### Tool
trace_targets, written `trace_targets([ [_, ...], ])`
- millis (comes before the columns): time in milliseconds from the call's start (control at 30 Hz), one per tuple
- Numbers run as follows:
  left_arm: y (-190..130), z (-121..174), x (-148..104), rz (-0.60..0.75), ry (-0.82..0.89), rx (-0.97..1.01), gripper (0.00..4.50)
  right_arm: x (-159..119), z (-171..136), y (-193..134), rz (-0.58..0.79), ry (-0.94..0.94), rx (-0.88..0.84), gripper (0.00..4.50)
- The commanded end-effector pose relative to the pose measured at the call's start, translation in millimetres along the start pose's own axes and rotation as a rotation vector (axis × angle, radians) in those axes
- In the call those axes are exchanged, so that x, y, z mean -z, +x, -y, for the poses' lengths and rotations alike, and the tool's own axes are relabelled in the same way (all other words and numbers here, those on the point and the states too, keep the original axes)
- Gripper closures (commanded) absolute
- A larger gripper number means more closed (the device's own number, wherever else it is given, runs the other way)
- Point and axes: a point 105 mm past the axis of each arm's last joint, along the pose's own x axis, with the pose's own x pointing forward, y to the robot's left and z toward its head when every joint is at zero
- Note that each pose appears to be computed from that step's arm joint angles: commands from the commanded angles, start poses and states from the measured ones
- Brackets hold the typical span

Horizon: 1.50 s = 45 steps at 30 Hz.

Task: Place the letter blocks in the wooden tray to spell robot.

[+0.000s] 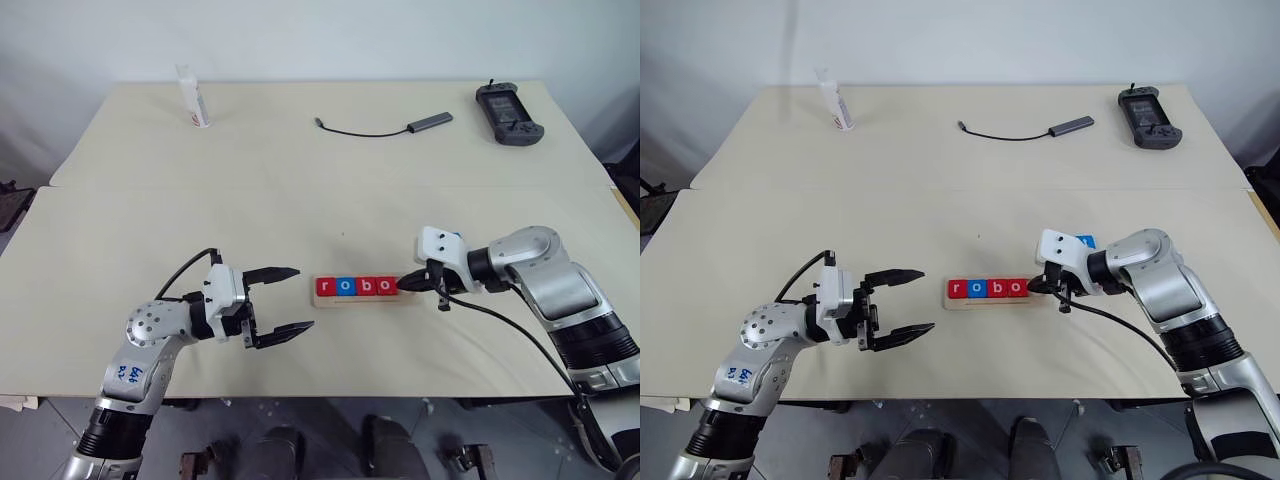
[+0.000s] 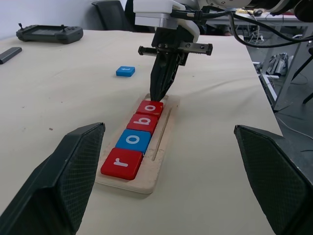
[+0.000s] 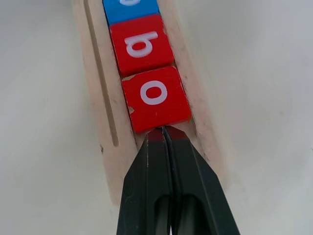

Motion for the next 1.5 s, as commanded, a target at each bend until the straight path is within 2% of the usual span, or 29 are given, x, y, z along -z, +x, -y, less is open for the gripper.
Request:
trace_targets([
  [33,-0.8,-0.8,-8.2,0.014,0.040,-0.003,0.00,-12.2,1.4,-3.7,0.028,-0.035,0.020,4.47],
  [267,-0.8,-1.1,-6.2,0.014,0.038,0.002,0.00,-8.9,9.4,-33.5,0.069,-0.016,0.140,4.47],
  [333,-1.7,-4.3,-4.0,0.012,0.034,0.004,0.00,-3.0,5.8,-61.7,0.177,0.048,0.269,4.12],
  [500,-4.3,-15.0,-0.2,0.009,0.028,0.001,0.00,14.0,-24.5,-102.2,0.367,0.080,0.510,2.63],
  [733,4.6,-32.1,0.6,0.031,0.033,0.016,0.00,96.1,-83.3,-133.4,0.323,0.313,0.872,0.14],
  [767,5.4,-34.2,0.4,0.034,0.039,0.014,0.00,102.7,-86.9,-136.6,0.322,0.333,0.915,0.01],
  [867,5.2,-35.4,-0.1,0.037,0.029,0.026,0.00,108.3,-90.5,-136.3,0.335,0.364,0.962,0.01],
  [967,4.0,-34.2,-0.1,0.039,0.007,0.039,0.00,99.1,-79.9,-126.3,0.387,0.364,0.951,0.01],
  [1100,3.5,-39.6,-1.0,0.035,0.001,-0.005,0.00,80.0,-51.9,-111.3,0.431,0.396,0.869,0.01],
  [1367,-0.9,-29.4,-0.9,0.034,0.027,-0.009,0.00,51.8,21.9,-79.6,0.367,0.520,0.778,0.01],
  [1500,0.8,-23.1,-0.1,0.042,0.021,-0.019,0.00,56.3,47.5,-58.9,0.308,0.574,0.796,0.01],
])
